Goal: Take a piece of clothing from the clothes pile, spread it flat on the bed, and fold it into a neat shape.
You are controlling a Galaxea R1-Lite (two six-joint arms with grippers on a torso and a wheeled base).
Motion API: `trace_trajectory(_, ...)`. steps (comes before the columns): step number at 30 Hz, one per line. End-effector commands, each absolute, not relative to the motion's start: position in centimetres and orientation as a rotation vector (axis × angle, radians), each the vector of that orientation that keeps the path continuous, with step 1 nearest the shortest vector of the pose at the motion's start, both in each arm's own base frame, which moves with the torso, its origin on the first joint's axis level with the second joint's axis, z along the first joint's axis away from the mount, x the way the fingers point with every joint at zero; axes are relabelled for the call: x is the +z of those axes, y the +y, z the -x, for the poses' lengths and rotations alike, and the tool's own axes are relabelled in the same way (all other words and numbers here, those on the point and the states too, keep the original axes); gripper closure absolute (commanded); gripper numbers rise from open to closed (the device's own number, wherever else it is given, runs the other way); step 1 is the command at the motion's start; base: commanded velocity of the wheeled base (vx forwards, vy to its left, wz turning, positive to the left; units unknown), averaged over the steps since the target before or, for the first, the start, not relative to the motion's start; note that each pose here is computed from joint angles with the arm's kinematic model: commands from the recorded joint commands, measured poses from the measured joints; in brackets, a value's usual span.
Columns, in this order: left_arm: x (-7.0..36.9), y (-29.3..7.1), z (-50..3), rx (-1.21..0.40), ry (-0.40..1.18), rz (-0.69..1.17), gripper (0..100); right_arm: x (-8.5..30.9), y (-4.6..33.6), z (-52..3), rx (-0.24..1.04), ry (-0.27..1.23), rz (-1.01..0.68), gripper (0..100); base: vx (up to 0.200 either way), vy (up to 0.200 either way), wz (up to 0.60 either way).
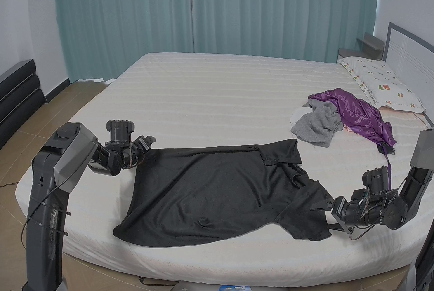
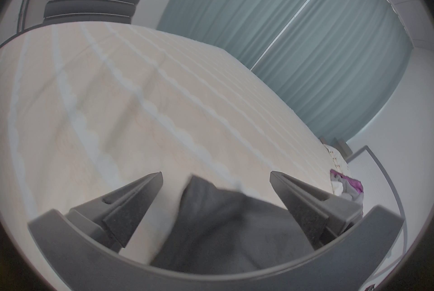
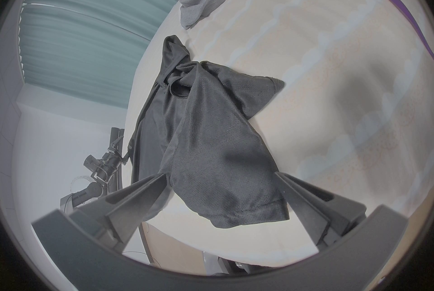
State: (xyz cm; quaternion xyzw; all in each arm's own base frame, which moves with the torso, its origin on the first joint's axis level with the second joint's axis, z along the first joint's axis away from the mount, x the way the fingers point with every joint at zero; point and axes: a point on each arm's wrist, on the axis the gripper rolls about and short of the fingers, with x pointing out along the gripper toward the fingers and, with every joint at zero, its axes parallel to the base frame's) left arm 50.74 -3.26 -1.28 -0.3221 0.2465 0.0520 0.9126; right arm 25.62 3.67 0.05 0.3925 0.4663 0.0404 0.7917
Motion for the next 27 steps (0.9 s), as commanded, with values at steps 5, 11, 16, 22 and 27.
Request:
trace_trajectory(5, -2.1, -4.5, -50.1, 0.092, 0.546, 0.653, 100, 0.5, 3.7, -26.0, 0.101, 0.978, -0.843, 0, 0.000, 0.000, 0.00)
trace_trajectory(11, -1.2, -4.3, -50.3, 0.095, 0.515, 0.654, 100, 1.8, 4.1, -27.9, 0.151, 0.867, -0.836, 0, 0.000, 0.000, 0.00)
trace_trajectory(16, 1.0, -3.7, -50.5, 0.118, 0.453, 0.655, 100, 3.3, 4.9, -32.7, 0.123, 0.749, -0.794, 0, 0.000, 0.000, 0.00)
trace_trajectory(22, 3.1, -4.1, -50.4, 0.113, 0.413, 0.654, 100, 2.5, 7.4, -37.2, 0.106, 0.759, -0.758, 0, 0.000, 0.000, 0.00)
trace_trajectory(27, 4.2, -4.3, -50.2, 0.107, 0.397, 0.654, 100, -0.1, 8.8, -40.3, 0.122, 0.786, -0.708, 0, 0.000, 0.000, 0.00)
